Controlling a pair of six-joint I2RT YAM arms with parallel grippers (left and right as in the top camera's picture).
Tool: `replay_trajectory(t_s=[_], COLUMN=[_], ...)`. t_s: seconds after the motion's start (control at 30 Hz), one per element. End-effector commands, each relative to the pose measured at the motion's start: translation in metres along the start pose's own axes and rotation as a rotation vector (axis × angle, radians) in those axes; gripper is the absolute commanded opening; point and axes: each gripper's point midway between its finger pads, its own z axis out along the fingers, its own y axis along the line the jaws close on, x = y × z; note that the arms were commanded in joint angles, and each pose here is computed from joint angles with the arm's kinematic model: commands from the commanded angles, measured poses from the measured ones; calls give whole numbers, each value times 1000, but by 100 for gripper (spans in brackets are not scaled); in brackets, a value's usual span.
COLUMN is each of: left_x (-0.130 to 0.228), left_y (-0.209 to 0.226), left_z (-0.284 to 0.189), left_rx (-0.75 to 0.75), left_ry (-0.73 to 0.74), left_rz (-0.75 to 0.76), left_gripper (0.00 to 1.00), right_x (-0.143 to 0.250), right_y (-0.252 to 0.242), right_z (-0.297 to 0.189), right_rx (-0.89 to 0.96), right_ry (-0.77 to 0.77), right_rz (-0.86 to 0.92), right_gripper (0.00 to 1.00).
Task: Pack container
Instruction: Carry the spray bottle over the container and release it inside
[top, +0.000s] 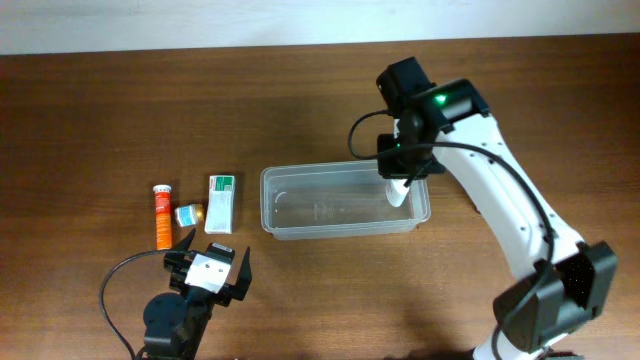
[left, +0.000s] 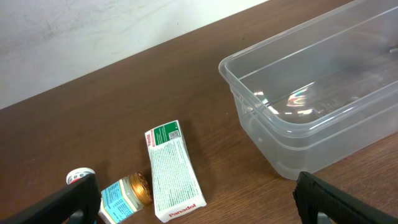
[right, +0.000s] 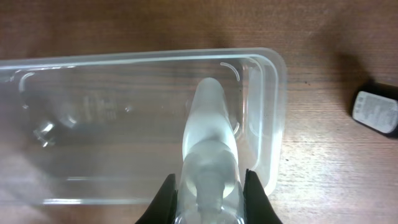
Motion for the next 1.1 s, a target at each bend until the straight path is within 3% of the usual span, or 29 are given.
replay_trajectory(t_s=[0.0, 0.37, 0.77, 0.83, 0.9, 1.07], left_x=[0, 0, 0, 0, 0, 0], left_y=[-1, -1, -1, -1, -1, -1], left_z=[0, 0, 0, 0, 0, 0], left_rx=[8, 8, 8, 8, 8, 8], left_ry=[-8, -8, -8, -8, -8, -8], left_rz=[11, 11, 11, 11, 11, 11], left_gripper=[100, 100, 100, 100, 100, 100], right_x=[0, 2, -15, -16, -18, -23], right_y=[-2, -8, -25, -26, -25, -24], right_z=[12, 59, 60, 58, 50, 0], right_rx=[25, 43, 32, 11, 2, -30], right_ry=[2, -13, -53, -50, -70, -174], right_rz=[15, 93, 138, 108, 55, 9], right_gripper=[4, 4, 4, 16, 41, 51])
